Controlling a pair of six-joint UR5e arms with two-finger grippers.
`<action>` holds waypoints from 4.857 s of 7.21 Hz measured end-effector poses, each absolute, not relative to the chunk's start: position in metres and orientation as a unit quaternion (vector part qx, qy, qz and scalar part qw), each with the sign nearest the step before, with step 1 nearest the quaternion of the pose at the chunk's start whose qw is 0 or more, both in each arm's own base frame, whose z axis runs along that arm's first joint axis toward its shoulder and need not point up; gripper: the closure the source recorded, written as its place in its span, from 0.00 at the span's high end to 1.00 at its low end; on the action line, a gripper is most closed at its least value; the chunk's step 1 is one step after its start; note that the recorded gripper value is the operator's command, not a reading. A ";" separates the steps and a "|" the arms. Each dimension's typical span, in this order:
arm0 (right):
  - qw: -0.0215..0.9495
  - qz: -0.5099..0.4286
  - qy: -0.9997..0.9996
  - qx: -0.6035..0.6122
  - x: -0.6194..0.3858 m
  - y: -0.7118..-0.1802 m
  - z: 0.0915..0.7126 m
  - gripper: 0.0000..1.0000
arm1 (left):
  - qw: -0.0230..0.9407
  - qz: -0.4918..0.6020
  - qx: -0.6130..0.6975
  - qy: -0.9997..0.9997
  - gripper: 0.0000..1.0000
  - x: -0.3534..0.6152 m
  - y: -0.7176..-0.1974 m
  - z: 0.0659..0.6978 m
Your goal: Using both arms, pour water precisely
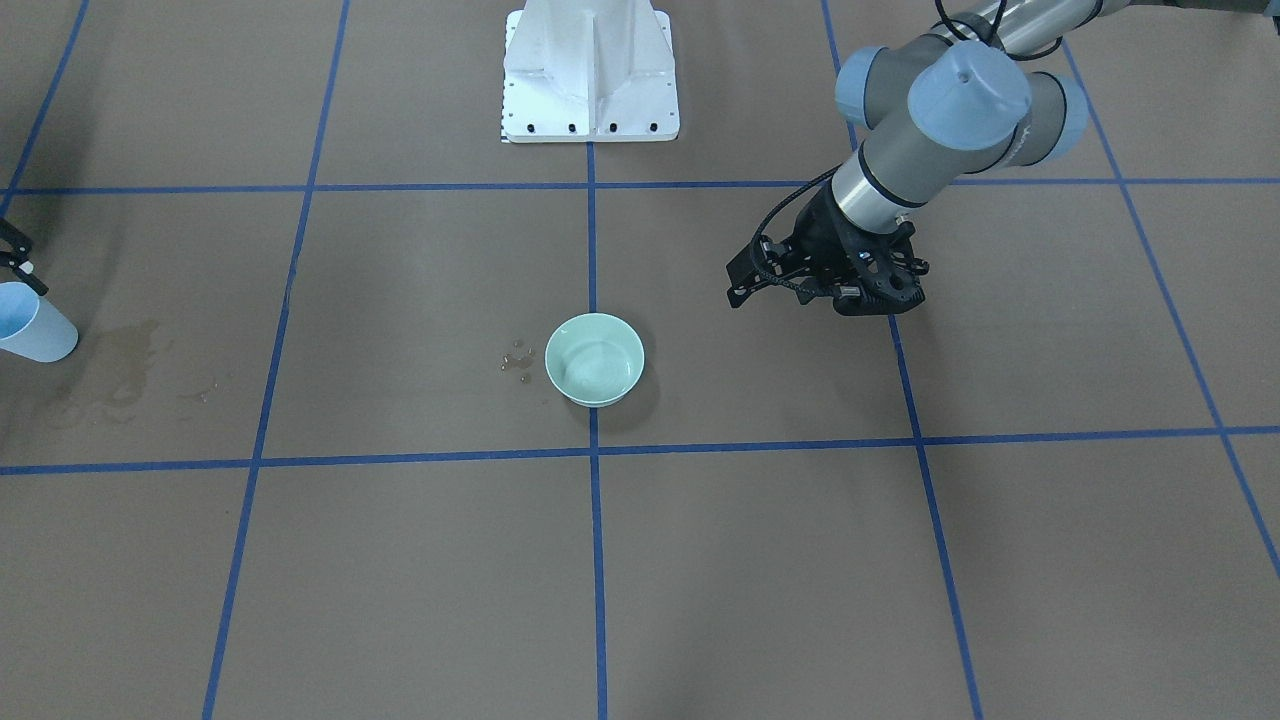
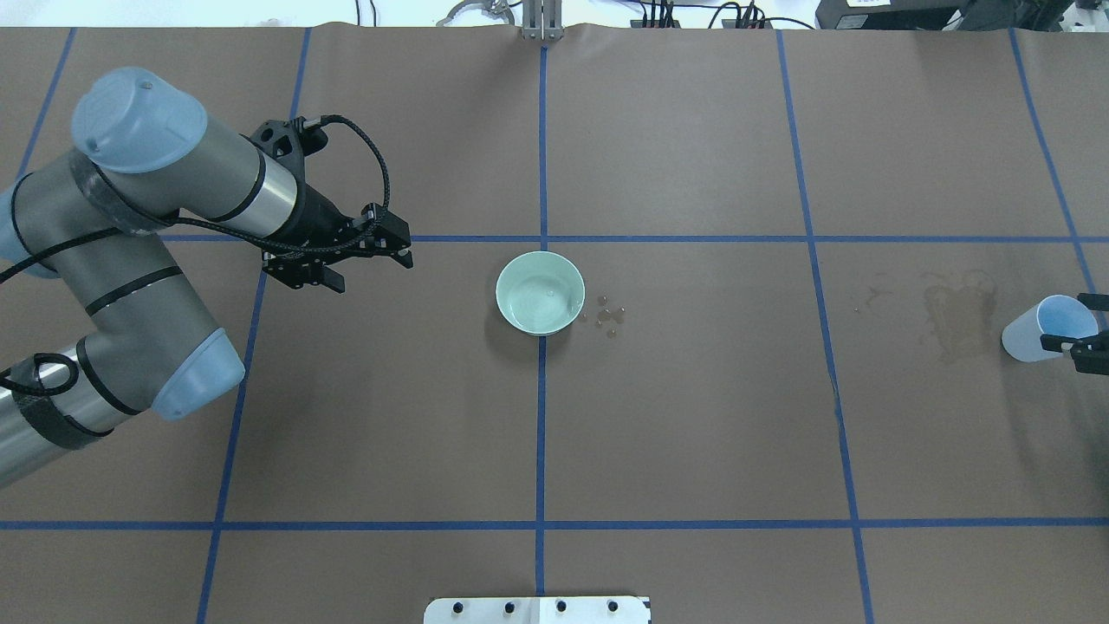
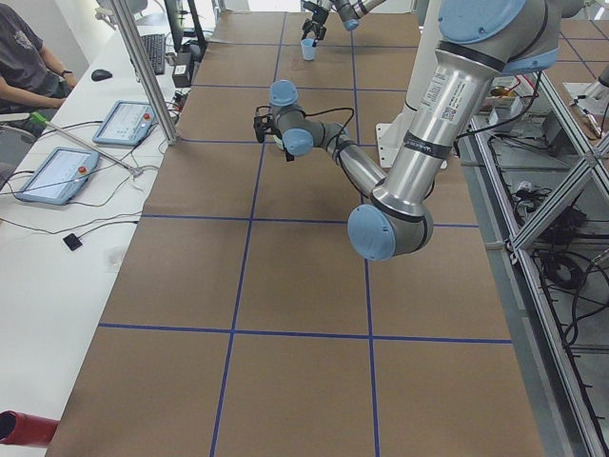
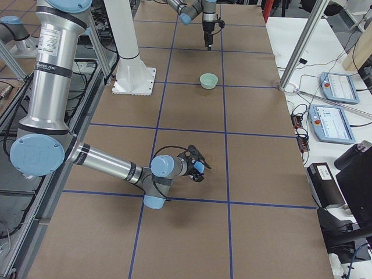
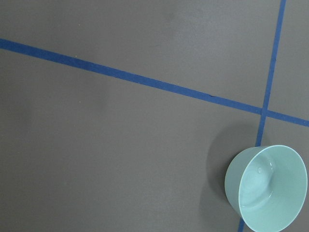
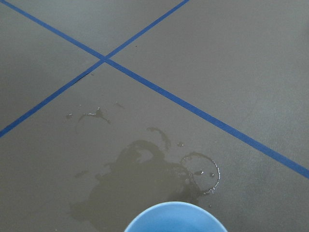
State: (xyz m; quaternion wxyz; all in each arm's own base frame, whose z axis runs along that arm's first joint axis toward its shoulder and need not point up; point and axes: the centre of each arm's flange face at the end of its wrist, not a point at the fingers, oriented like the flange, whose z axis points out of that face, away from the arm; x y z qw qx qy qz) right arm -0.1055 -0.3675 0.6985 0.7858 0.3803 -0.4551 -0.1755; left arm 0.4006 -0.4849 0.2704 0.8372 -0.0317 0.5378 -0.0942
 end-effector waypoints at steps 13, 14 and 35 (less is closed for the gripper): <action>0.774 -0.191 -0.464 0.387 -0.134 -0.389 0.670 0.00 | 0.836 -0.095 -0.031 0.539 1.00 0.396 -0.483 0.264; 0.776 -0.192 -0.469 0.377 -0.140 -0.399 0.640 0.00 | 0.836 -0.097 -0.029 0.539 1.00 0.392 -0.485 0.262; 0.824 -0.494 -0.039 0.276 -0.604 -0.432 0.149 0.00 | 0.856 -0.057 -0.016 0.514 1.00 0.262 -0.538 0.368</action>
